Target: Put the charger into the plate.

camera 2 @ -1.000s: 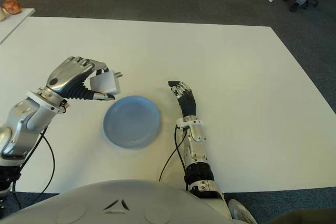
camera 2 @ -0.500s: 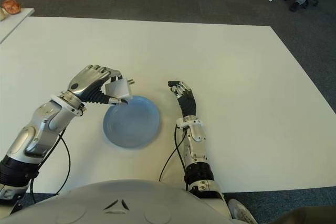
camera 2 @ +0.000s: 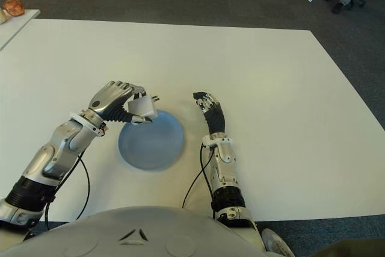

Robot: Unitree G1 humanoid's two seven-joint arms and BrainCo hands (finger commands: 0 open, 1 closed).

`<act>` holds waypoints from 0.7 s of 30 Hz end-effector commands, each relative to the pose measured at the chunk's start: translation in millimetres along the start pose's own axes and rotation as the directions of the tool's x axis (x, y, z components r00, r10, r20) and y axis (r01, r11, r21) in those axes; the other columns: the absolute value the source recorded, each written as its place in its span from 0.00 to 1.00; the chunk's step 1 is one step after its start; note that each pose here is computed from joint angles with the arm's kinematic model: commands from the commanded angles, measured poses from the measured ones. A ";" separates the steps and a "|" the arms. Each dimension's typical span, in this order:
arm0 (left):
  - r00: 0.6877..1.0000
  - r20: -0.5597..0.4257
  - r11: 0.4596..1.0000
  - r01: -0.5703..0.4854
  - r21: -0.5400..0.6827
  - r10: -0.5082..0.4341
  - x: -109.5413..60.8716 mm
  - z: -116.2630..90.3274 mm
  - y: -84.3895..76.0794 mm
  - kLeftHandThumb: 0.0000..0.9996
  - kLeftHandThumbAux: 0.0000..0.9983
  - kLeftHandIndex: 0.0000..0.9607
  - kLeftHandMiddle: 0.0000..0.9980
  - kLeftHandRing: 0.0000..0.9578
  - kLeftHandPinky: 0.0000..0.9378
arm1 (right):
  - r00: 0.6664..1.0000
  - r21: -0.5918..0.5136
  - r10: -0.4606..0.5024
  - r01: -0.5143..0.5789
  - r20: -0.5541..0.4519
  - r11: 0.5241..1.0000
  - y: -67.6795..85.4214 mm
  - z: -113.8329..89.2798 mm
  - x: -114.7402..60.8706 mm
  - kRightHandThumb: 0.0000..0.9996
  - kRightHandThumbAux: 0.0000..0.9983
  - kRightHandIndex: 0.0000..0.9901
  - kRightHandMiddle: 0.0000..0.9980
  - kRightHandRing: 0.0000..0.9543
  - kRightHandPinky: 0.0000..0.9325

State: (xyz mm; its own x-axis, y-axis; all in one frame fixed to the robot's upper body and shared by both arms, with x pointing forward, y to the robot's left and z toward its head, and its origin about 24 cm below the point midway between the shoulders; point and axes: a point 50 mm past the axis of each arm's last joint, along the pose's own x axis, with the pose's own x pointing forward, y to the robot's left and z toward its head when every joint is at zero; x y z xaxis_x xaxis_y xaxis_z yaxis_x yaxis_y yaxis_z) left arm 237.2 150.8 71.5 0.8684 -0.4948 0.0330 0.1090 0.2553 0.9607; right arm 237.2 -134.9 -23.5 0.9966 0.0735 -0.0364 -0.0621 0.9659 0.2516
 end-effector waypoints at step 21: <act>0.966 0.063 0.967 0.244 0.077 -0.249 -13.7 8.9 0.2 0.22 0.29 0.01 0.01 0.01 0.01 | 0.997 0.193 -0.073 0.077 -0.028 0.978 13.5 -29.8 -23.1 0.12 0.50 0.02 0.02 0.02 0.04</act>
State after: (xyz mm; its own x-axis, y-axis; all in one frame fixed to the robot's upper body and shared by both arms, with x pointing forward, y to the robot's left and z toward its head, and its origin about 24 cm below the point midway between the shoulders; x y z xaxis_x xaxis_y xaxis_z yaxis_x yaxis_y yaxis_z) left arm 222.2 149.1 71.8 0.7854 -0.5959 -0.1675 0.2573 0.0682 0.9639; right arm 232.8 -139.6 -21.5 0.9978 0.0473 0.0471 -0.0593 0.9520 0.3005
